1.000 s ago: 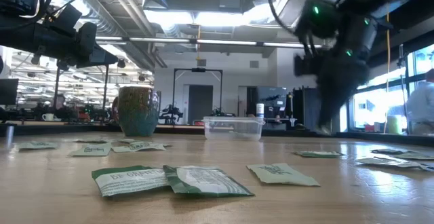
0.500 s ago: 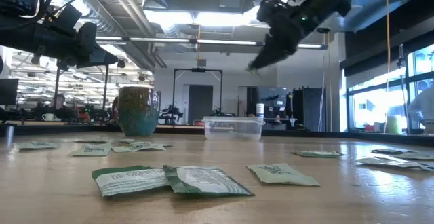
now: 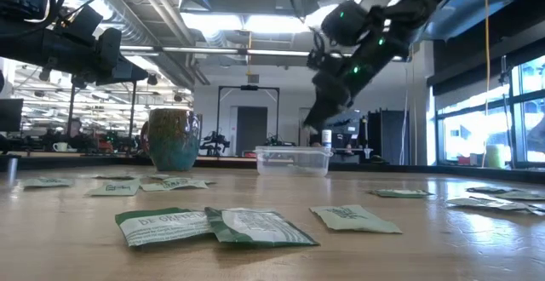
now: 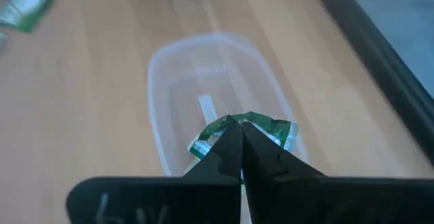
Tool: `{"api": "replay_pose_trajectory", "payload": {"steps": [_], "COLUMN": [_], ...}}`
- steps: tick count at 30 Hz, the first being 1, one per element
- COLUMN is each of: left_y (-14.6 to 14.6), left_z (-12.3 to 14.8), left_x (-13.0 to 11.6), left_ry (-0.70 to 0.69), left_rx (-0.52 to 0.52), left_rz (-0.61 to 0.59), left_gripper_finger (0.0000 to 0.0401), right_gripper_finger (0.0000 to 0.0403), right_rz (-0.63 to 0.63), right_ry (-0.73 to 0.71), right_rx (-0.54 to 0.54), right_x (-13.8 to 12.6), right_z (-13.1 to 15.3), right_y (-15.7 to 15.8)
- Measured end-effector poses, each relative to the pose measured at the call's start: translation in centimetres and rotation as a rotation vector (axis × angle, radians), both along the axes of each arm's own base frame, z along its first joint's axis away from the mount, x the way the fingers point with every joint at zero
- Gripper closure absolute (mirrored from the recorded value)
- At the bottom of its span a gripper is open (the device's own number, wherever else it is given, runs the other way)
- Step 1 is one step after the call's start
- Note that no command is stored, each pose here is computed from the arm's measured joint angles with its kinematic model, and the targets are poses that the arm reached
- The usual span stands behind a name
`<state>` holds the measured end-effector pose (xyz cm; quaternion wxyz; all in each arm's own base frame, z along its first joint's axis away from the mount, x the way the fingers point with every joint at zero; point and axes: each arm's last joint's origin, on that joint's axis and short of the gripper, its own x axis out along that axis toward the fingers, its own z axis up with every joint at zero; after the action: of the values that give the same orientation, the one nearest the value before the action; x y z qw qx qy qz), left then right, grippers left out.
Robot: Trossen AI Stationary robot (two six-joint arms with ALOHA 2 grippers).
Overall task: Pick and place Stevia / Truvia into bins
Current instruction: Put the truvia packet into the transparent container
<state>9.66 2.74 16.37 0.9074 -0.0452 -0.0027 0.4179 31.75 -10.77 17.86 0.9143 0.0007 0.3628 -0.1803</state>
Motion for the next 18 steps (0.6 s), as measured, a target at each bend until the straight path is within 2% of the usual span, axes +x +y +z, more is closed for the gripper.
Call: {"api": "replay_pose_trajectory", "payload": {"steps": [7, 18], "left_y": [0.0, 0.0], "left_z": [0.0, 0.0], "left_x": [0.0, 0.0], "left_ry": [0.000, 0.000], "left_rx": [0.000, 0.000], "left_rz": [0.000, 0.000], "left_gripper_finger": [0.0343, 0.0343], "right_gripper_finger": [0.0399, 0.0392], "right_rz": [-0.004, -0.003], "right_ry": [0.048, 0.054], "right_rx": [0.013, 0.011], "right_x": [0.6, 0.6], "right_z": [-2.3, -2.5], "right_y": [-0.5, -0.5]}}
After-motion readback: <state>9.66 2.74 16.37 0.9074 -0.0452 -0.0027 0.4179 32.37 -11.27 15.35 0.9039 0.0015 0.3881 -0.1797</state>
